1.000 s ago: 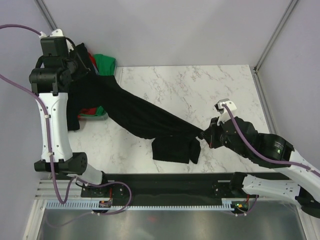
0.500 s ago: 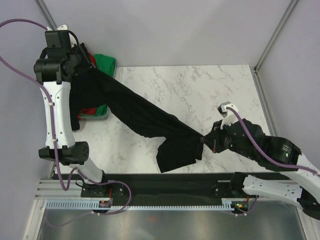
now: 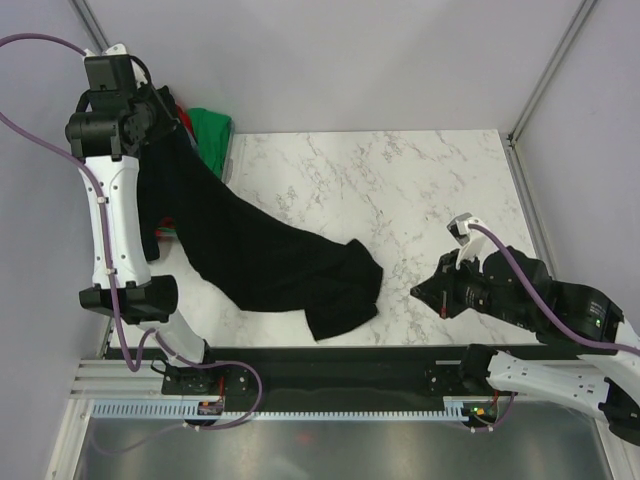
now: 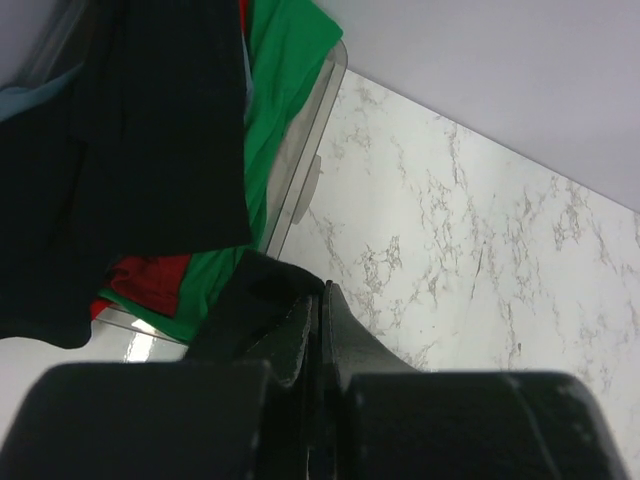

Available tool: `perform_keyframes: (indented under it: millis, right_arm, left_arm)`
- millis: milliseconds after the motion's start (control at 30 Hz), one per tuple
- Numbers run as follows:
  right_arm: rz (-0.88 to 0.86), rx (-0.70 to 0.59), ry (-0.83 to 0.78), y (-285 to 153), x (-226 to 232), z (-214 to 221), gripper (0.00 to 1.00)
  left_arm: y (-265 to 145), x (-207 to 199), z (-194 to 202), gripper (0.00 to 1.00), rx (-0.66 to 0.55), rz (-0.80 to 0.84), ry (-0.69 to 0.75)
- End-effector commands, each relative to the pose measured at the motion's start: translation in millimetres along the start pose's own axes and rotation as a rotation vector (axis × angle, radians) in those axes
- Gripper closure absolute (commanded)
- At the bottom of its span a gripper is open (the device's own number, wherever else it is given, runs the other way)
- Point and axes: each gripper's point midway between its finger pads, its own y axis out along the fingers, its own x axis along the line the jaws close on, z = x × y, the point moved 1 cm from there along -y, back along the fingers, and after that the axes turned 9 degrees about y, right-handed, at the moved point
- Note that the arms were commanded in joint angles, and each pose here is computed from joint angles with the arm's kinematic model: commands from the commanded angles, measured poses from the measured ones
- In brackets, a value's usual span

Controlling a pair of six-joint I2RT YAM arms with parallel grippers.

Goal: Fold and stack the t-shirts
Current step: Flatten the tshirt out

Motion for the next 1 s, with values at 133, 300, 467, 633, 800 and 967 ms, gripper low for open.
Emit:
perform_keyframes:
  millis: [133, 300, 467, 633, 800, 967]
  right_arm:
    - [-0.040, 0.072, 0.023, 34.2, 5.4, 23.1, 0.72]
    - [-0.053, 0.157, 0.048, 103.7, 19.8, 47.2, 0.30]
    - [-0.012, 0.176, -0.003, 169.1, 46.9, 43.1, 0.18]
    - [-0.027, 0.228, -0.106, 229.1, 110.8, 52.3, 0.18]
    - [0.061, 0.286, -0.220, 311.6, 128.2, 75.9, 0.21]
    - [0.232, 0.301, -0.279, 379.3, 95.9, 90.3, 0.22]
  left_arm:
    - [-11.6, -9.4, -7.4, 0.98, -0.054, 0.053, -0.004]
    - [-12.7, -12.9, 32.5, 0.98, 0.016, 0.081, 0.020]
    - [-13.8, 0.2, 88.6, 0.98, 0.056, 0.072, 0.019]
    - [-17.0, 17.0, 137.7, 0.98, 0.109, 0.035, 0.030]
    - [-19.9, 39.3, 186.4, 0.96, 0.154, -0.040, 0.031]
    - [-18.1, 46.5, 223.6, 0.96, 0.208, -0.052, 0.001]
